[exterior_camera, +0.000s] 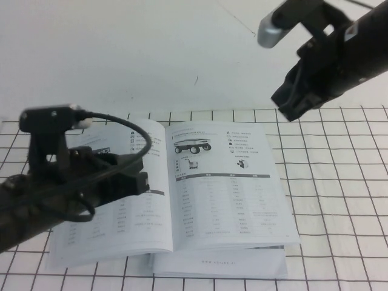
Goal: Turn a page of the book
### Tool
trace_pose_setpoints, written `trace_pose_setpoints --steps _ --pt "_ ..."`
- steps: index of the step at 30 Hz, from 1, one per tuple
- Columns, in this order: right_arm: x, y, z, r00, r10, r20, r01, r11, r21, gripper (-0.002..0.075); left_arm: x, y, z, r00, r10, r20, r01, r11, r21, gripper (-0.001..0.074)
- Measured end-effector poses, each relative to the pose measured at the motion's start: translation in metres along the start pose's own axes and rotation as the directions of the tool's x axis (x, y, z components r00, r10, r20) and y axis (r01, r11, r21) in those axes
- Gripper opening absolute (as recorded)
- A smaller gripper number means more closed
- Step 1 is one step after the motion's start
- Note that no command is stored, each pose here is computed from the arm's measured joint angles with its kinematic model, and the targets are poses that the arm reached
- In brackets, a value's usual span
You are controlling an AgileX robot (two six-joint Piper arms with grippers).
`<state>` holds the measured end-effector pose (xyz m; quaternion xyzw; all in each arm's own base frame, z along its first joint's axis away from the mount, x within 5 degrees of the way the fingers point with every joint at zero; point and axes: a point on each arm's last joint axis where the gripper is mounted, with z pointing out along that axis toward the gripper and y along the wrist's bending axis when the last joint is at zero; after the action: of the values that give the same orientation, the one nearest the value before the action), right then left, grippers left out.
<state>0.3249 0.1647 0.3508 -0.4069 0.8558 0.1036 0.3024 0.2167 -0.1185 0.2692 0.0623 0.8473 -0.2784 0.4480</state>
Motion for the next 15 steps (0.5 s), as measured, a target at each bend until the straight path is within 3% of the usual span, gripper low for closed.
trace_pose_setpoints --steps 8,12,15 --pt "0.009 0.016 -0.101 0.992 -0.097 0.083 0.082 0.982 0.168 -0.0001 -0.019 -0.036 -0.090 0.958 0.161 0.236 -0.204 0.964 0.173 -0.0002" --pt "0.020 0.026 -0.134 0.994 -0.085 0.076 0.069 0.979 0.193 -0.0001 -0.007 -0.046 -0.120 0.933 0.282 0.224 -0.331 0.915 0.229 -0.0002" --pt "0.034 0.036 -0.158 0.993 -0.058 0.100 0.036 0.976 0.214 -0.0001 0.009 -0.045 -0.135 0.917 0.379 0.125 -0.399 0.884 0.245 -0.0002"
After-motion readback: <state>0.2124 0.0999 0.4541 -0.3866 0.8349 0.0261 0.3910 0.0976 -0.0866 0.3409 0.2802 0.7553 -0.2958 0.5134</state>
